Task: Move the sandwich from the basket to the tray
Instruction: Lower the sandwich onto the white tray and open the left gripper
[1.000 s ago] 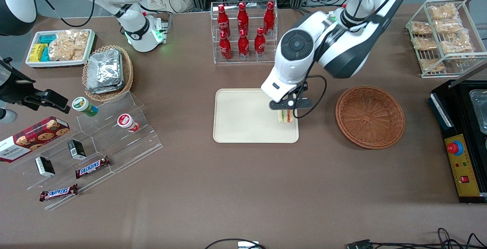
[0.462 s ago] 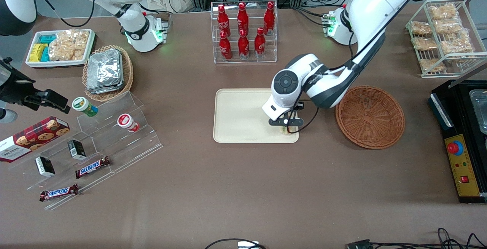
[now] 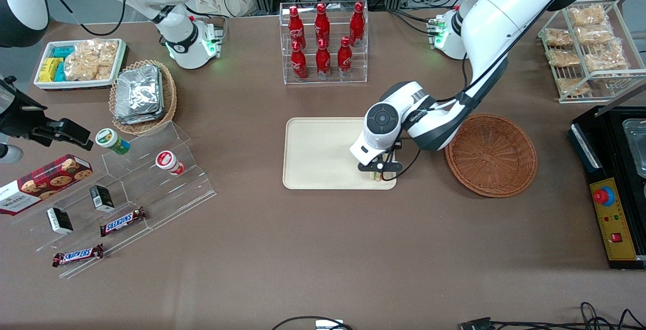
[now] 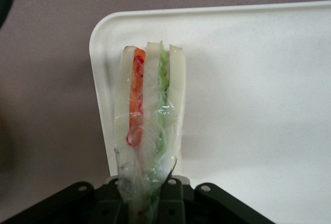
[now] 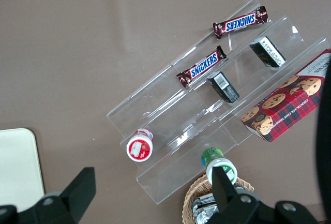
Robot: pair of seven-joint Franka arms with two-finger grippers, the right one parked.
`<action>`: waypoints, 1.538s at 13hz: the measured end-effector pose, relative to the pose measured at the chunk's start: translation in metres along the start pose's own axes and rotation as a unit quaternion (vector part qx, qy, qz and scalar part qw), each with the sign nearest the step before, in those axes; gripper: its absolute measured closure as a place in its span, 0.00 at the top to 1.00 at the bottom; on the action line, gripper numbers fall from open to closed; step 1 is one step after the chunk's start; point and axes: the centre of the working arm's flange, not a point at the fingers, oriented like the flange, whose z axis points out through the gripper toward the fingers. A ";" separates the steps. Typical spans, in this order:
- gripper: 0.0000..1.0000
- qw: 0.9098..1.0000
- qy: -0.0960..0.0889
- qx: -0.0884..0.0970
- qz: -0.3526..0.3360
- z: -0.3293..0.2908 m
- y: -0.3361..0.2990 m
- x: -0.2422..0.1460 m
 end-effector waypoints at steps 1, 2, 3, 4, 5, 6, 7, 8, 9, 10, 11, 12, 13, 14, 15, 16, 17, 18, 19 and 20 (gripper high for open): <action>0.18 1.000 0.000 0.000 -0.003 0.000 0.000 0.000; 0.19 1.000 -0.001 0.000 -0.008 0.001 0.000 0.000; 0.25 1.000 -0.001 0.001 -0.011 0.001 -0.001 0.000; 0.35 1.000 -0.001 0.001 -0.013 0.001 -0.001 0.000; 0.46 1.000 -0.001 0.001 -0.015 0.001 -0.001 0.000; 0.57 1.000 -0.001 0.001 -0.015 0.001 -0.001 0.001; 0.68 1.000 -0.001 0.001 -0.016 0.001 -0.002 0.001; 0.79 1.000 -0.001 0.001 -0.017 0.001 -0.002 0.001; 0.90 1.000 -0.001 0.001 -0.017 0.001 -0.002 0.001; 1.00 1.000 -0.001 0.000 -0.018 0.001 -0.002 0.001; 1.00 1.000 0.000 0.001 -0.019 0.000 -0.002 0.001; 1.00 1.000 0.002 0.001 -0.021 -0.003 -0.003 0.002; 1.00 1.000 0.008 0.001 -0.023 -0.011 -0.004 0.003; 1.00 0.999 0.015 0.002 -0.028 -0.025 -0.006 0.006; 1.00 0.999 0.022 0.006 -0.036 -0.046 -0.010 0.008; 1.00 0.999 0.026 0.009 -0.047 -0.071 -0.016 0.008; 1.00 0.998 0.033 0.010 -0.055 -0.103 -0.024 0.008; 1.00 0.997 0.039 0.007 -0.060 -0.138 -0.035 0.005; 1.00 0.997 0.047 0.002 -0.069 -0.171 -0.051 0.003; 1.00 0.996 0.058 -0.004 -0.072 -0.201 -0.075 0.003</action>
